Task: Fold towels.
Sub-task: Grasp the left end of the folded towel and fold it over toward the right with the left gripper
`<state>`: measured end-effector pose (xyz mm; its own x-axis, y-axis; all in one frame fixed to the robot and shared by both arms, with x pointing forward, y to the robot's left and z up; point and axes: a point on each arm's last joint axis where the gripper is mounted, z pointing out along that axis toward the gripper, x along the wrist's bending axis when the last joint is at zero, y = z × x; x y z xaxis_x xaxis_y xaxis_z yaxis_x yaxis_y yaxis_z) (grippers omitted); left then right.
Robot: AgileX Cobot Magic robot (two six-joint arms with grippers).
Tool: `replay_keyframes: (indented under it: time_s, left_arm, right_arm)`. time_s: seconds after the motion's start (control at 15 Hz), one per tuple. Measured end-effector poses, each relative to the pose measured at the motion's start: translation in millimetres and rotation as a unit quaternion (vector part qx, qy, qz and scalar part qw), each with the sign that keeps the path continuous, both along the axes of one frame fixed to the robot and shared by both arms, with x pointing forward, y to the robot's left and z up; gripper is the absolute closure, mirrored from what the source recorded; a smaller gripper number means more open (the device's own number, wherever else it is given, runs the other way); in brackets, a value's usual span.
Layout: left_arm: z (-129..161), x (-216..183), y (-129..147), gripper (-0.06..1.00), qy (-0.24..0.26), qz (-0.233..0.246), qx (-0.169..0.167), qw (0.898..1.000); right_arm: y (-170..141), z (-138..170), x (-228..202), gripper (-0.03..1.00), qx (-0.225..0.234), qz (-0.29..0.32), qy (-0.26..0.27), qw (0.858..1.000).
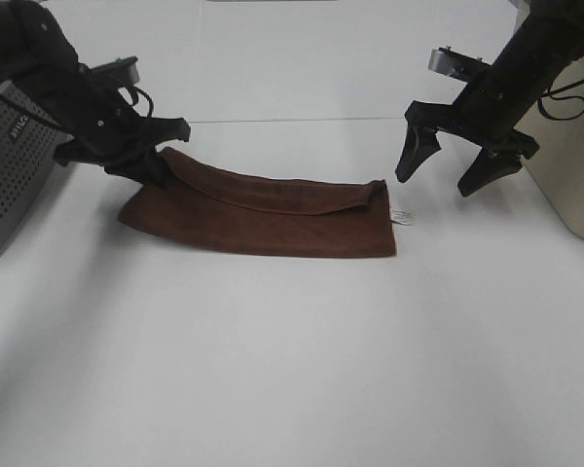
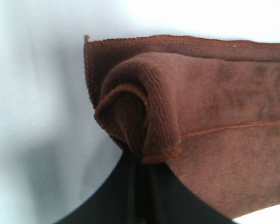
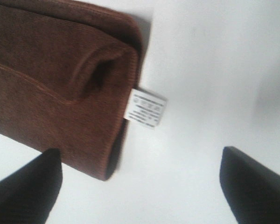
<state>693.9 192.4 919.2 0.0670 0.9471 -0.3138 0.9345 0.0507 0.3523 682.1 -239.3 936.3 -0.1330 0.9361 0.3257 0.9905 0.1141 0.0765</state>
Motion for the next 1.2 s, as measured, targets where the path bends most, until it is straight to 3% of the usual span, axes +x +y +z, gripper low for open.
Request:
replay_keyframes:
  time_s: [0.13,0.27,0.4,0.6,0.73,1.0,1.2]
  left_arm:
    - [31.2,-5.0,7.6,0.93,-0.016,0.016,0.030,0.999]
    - [53.8,-9.1,9.5,0.93,-0.009,0.020,0.034,0.999]
    - [66.1,-8.9,1.1,0.93,0.004,0.026,-0.013,1.000]
    - [75.9,-8.7,-35.3,0.93,-0.014,0.019,-0.117,0.993]
    - [64.1,-9.0,-63.0,0.93,-0.008,0.019,-0.152,0.988]
    - [15.9,-16.6,-120.2,0.93,0.006,0.009,-0.162,0.987]
    - [1.9,-19.2,-140.9,0.90,-0.002,0.025,-0.178,0.984]
  right_arm:
    - [0.0,0.0,0.0,0.11,0.000,0.000,0.000,1.000]
    - [0.0,0.0,0.0,0.11,0.000,0.000,0.000,1.000]
    - [0.0,0.0,0.0,0.11,0.000,0.000,0.000,1.000]
    - [0.1,0.0,0.0,0.11,0.000,0.000,0.000,1.000]
    - [0.1,0.0,0.0,0.11,0.000,0.000,0.000,1.000]
    - [0.2,0.1,0.0,0.11,0.001,0.000,0.000,1.000]
    - [0.4,0.1,-0.7,0.11,0.003,0.000,0.004,1.000]
